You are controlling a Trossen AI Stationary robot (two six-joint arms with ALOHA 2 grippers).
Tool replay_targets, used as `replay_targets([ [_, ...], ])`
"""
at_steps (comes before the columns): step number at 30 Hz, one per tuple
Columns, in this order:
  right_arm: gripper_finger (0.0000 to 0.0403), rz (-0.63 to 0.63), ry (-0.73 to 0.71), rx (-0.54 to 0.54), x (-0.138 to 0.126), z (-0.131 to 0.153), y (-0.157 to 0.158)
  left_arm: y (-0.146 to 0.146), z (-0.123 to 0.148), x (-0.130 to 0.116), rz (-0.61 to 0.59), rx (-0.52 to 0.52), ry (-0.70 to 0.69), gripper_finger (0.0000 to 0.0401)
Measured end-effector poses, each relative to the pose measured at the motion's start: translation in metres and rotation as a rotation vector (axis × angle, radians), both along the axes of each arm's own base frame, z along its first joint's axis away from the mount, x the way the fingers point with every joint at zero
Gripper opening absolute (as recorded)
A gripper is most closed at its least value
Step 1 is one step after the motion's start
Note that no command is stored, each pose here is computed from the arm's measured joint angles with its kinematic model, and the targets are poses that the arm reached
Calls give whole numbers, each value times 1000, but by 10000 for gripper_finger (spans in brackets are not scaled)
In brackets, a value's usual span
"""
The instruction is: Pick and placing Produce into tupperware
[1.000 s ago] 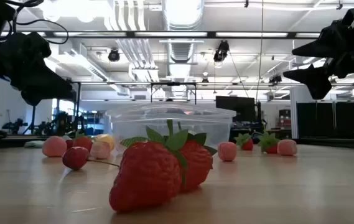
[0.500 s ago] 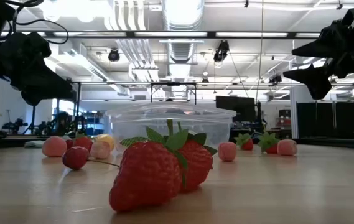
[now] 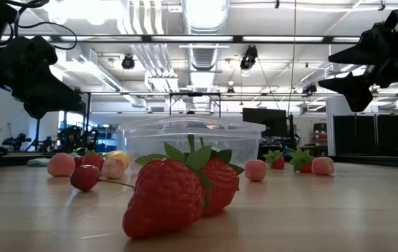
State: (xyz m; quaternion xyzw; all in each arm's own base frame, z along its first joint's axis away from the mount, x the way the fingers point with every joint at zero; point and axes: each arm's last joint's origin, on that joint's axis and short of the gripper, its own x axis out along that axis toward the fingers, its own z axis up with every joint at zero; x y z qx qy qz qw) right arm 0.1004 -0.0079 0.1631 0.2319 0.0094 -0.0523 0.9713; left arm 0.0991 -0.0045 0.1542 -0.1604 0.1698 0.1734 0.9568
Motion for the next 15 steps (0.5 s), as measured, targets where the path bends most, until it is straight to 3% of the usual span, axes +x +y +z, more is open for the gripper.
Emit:
replay_targets([
  [15, 267, 0, 0, 0, 0, 0, 0, 0, 0, 0, 0, 0, 0, 165],
])
